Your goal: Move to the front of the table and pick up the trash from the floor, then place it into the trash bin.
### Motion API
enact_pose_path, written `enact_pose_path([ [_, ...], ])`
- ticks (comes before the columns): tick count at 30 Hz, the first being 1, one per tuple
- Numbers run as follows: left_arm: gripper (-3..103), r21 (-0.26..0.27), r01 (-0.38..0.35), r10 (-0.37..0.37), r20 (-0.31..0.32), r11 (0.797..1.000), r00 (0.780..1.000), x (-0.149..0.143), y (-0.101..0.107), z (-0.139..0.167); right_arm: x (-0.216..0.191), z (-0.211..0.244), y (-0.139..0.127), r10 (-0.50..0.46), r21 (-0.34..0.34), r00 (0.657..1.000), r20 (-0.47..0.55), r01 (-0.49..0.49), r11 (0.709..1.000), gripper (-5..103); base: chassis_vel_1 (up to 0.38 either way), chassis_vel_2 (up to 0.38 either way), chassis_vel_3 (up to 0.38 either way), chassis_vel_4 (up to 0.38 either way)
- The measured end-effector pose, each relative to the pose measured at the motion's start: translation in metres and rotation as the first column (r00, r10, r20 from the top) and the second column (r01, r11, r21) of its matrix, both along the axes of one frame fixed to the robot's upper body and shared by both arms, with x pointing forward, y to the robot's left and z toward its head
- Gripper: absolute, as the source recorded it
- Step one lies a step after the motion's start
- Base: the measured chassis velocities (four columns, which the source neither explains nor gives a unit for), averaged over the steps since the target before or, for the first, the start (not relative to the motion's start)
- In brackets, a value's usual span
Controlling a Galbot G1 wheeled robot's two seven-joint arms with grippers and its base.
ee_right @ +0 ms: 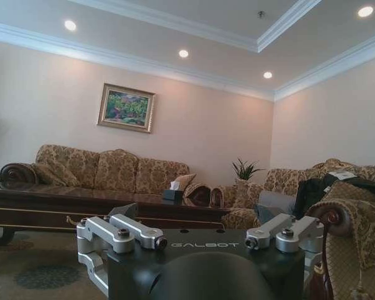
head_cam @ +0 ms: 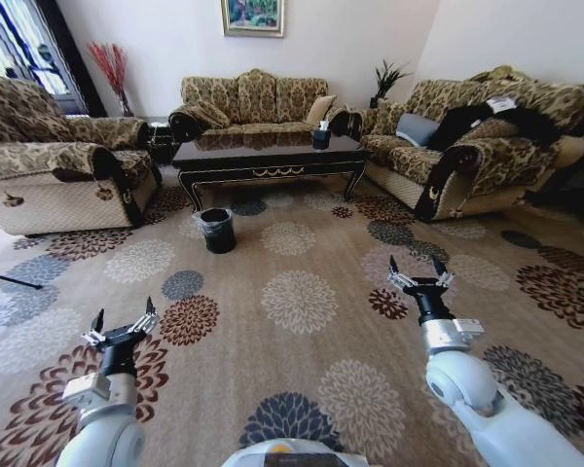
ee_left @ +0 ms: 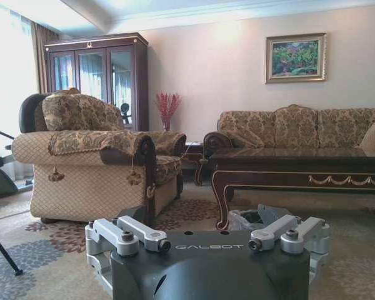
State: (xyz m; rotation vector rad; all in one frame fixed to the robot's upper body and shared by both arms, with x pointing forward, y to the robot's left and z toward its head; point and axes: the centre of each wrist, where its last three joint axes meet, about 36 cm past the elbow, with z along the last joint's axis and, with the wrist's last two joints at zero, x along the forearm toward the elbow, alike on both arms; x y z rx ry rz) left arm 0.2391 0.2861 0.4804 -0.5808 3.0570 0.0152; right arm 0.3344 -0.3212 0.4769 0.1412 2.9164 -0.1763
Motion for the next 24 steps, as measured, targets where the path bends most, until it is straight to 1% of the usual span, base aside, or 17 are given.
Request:
enact_pose_path([
  [24,100,0.000,0.000,0.000,0.000,1.000,1.000,0.0000,0.0000,0.0000,0.0000,0.0000,0.0000,0.000,0.000,1.000,0.000,0.000,1.000,100,0.000,0.000,0.000,0.000],
])
